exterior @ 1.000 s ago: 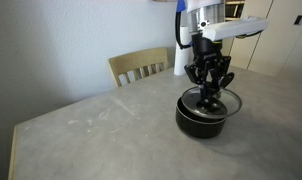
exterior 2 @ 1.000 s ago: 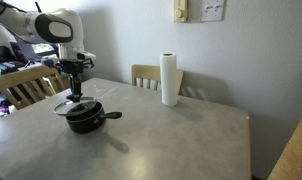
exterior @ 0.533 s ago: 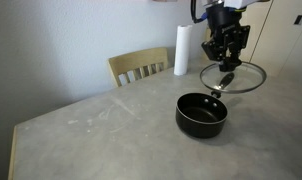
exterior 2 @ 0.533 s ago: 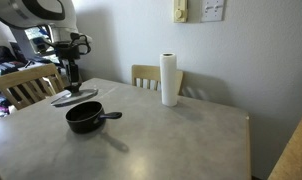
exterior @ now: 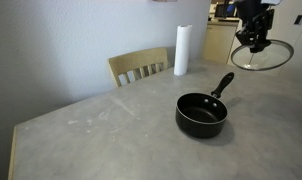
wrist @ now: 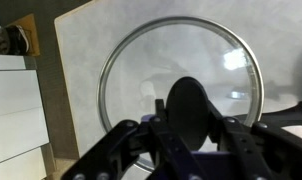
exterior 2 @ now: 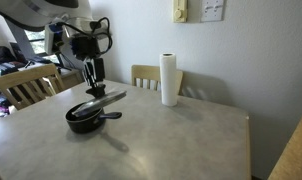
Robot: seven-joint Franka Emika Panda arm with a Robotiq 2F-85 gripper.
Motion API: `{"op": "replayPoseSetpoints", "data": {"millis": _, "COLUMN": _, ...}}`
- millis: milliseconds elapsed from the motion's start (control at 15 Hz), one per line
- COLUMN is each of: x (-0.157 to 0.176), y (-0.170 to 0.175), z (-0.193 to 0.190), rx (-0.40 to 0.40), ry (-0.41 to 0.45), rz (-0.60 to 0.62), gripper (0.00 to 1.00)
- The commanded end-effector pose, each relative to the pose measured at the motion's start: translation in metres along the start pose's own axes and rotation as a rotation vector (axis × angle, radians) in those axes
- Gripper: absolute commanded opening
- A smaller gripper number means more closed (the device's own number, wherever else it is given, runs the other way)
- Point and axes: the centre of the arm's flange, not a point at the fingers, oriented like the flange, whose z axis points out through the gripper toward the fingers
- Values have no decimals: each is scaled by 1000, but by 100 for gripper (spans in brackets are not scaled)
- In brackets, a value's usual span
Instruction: Pick up the lid from the pot and put it on the table
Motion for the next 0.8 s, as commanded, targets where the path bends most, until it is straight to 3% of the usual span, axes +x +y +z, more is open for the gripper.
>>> {"op": "replayPoseSetpoints", "data": {"millis": 0, "x": -1, "y": 58, "z": 31, "rx": 72, "ry": 80, "rz": -112, "gripper": 15}}
{"op": "replayPoseSetpoints", "data": {"millis": 400, "x": 10, "y": 109, "z": 95, "rx": 254, "ry": 224, "rz": -257, "gripper": 15}}
{"op": "replayPoseSetpoints", "data": {"millis": 733, "x": 10, "y": 109, "z": 150, "rx": 328, "ry": 166, "rz": -348, "gripper": 15}}
